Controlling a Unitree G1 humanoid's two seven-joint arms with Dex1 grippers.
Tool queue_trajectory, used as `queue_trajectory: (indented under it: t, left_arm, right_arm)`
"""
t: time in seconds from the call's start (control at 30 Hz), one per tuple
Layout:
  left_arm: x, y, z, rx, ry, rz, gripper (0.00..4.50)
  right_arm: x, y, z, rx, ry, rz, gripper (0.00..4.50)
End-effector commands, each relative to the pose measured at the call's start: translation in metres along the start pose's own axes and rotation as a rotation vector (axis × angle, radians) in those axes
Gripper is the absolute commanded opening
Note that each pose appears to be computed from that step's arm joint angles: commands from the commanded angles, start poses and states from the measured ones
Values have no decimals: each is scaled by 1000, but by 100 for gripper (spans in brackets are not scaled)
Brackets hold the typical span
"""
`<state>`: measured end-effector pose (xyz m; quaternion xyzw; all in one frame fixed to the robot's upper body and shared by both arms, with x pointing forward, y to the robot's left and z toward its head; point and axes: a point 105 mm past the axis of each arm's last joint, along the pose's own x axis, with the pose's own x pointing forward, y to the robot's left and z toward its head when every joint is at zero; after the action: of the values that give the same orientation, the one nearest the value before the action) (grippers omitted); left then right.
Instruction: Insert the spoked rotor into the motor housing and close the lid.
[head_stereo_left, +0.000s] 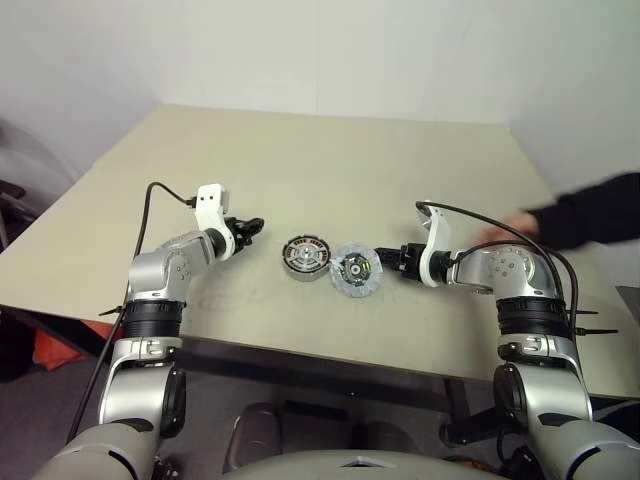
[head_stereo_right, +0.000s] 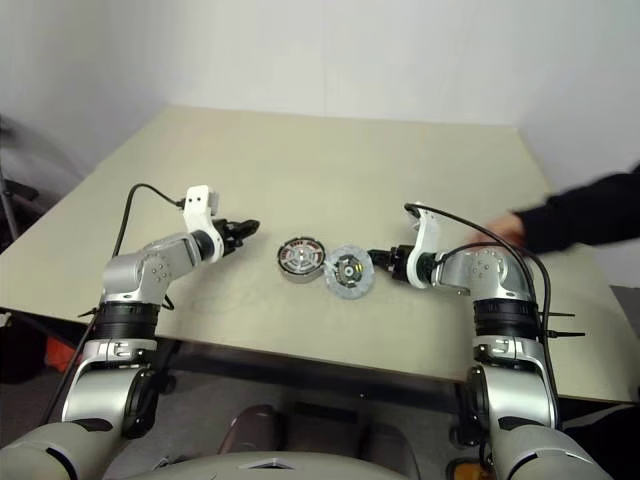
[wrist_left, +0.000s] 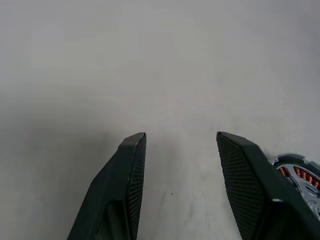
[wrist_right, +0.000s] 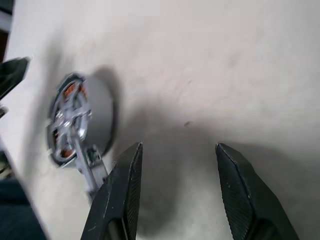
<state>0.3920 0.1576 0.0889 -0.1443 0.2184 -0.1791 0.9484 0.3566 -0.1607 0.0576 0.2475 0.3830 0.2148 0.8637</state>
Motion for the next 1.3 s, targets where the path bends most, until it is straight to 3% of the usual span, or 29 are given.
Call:
queue_trajectory:
  t: [0.03,0.2,0.63,0.73,0.87,1.03,1.17,1.3]
  left_arm:
    - [1,-9,17,32,-50,-28,237]
    - [3,-12,14,37,-44,-35,237]
    - [2,-15,7,35,-37,-44,237]
    - [1,-16,9,88,-59,-43,237]
    - [-7,-20,23,181,-140,-40,237]
    - [-20,-29,30,341,-220,-40,237]
    - [-33,-35,27,368,-259,-60,237]
    - [-53,-39,21,339,-282,-101,237]
  right_arm:
    - [-12,-44,9,-11,-52,-244,262]
    - [-16,-51,20,5,-112,-305,262]
    - [-31,-33,27,-55,-139,-287,262]
    - [-30,-13,37,-179,-237,-191,262]
    - [-37,9,64,-558,-490,-159,262]
    - [-37,18,58,-809,-579,-104,262]
    - [-40,15,49,-751,-592,-39,262]
    - [-52,18,39,-530,-542,142,262]
